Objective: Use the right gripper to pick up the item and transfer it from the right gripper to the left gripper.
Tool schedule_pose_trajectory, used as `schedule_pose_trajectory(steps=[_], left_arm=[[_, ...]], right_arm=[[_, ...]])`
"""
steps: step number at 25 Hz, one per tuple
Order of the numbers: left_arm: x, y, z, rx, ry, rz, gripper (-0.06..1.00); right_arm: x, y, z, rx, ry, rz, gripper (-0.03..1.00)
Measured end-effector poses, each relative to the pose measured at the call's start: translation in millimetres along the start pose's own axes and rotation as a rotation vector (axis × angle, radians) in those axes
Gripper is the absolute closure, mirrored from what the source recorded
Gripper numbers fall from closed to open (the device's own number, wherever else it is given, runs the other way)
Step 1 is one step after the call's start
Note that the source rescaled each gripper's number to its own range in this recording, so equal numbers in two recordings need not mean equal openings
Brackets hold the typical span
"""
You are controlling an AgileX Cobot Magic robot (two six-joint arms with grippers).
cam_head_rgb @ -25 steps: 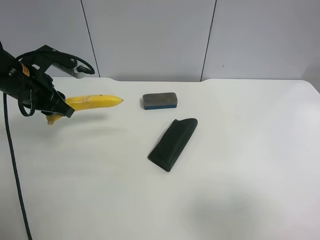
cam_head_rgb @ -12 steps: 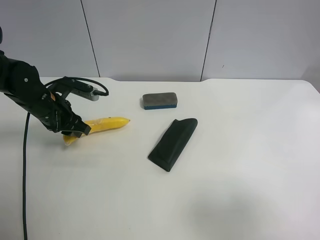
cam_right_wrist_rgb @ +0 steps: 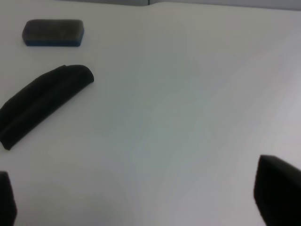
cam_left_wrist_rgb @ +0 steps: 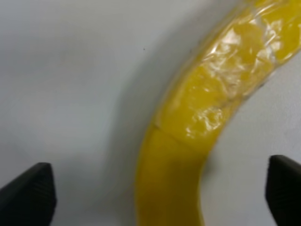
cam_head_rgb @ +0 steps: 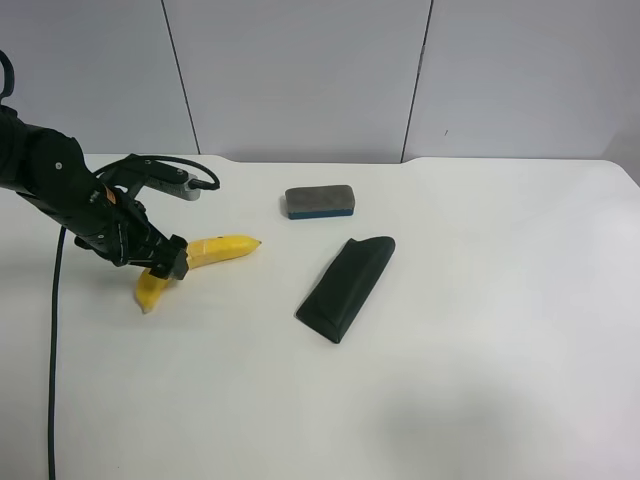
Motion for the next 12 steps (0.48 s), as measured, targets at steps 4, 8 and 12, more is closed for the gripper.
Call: schedule_pose_trajectory(steps=[4,8,12], left_arm=[[0.2,0.6,-1.8,-0.002,0.001,-0.002,-0.04],[1.8,5.3,-20.7,-0.016,0.006,-0.002,-0.05],[2.7,7.4,-54.9,-0.021,0.008,-0.004,-0.05]], right_arm=[[0.0,0.0,0.0,0.0,0.0,0.001,-0.03],[0.0,0.0,0.0,0.0,0.0,0.001,-0.03],[0.0,0.0,0.0,0.0,0.0,0.001,-0.03]])
Point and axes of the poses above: a point on each arm's last joint axis where the gripper is mounted, z pointing out along that axis toward the gripper, x along the wrist's bending axis when the last joint is at zero, y = z × x, the point moved 7 cm from there along z, pointing out along that axis toward the gripper, and after that the axes turned 9 degrees about z, right-handed, at the moved point
